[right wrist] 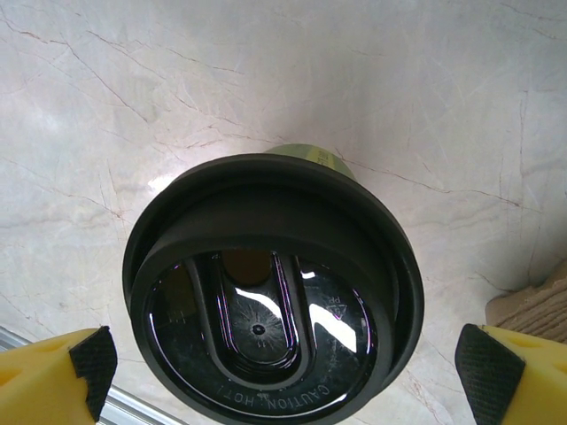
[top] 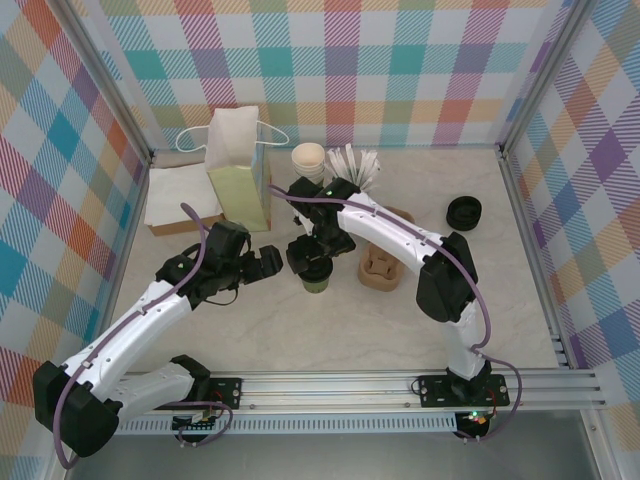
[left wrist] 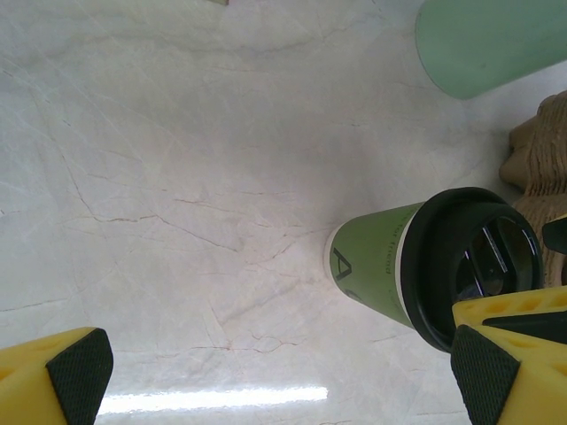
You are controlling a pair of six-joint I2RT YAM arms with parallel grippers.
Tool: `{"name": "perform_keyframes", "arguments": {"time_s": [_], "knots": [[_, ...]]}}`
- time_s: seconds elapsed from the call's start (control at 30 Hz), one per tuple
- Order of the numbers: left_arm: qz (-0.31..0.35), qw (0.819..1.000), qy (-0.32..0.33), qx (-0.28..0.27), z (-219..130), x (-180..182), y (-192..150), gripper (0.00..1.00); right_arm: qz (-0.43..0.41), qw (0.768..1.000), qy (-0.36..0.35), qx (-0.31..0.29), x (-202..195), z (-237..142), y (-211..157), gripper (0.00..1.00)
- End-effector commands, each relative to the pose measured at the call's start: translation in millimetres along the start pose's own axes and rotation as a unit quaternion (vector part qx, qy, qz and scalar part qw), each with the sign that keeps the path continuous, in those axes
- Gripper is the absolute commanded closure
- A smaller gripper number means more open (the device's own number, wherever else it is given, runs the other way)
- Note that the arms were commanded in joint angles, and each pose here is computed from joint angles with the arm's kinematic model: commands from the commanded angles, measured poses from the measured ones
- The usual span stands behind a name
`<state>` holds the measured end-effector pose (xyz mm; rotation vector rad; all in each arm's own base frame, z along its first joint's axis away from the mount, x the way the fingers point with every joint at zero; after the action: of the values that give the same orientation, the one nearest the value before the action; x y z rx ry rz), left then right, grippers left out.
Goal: Pack the takeout coffee
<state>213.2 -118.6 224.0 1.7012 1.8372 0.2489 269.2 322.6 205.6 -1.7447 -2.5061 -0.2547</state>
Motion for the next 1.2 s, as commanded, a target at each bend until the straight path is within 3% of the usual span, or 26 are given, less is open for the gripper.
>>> {"name": "perform_keyframes", "arguments": {"time_s": [0.0, 1.17], "knots": [[0.002, 1.0, 0.02, 0.004, 2, 8, -3, 0.0, -0.008, 1.0, 0.011, 0.011, 7, 4, 0, 0.0], [0.009, 1.0, 0.023, 0.004, 1, 9, -3, 0.0, -0.007, 0.999, 0.009, 0.045, 7, 29, 0, 0.0]]}}
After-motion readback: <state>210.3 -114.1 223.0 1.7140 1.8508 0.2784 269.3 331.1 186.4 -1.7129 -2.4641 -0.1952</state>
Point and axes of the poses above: each hand's point on the last joint's axis, 136 mm out from that joint toward the fingers, its own z axis out along the fingers, its own x axis along the line the jaws close on, y = z × x, the point moved 7 cm from there along -z, back along the fingers, and after that the axes turned 10 degrees about z, right-handed, at the moved point
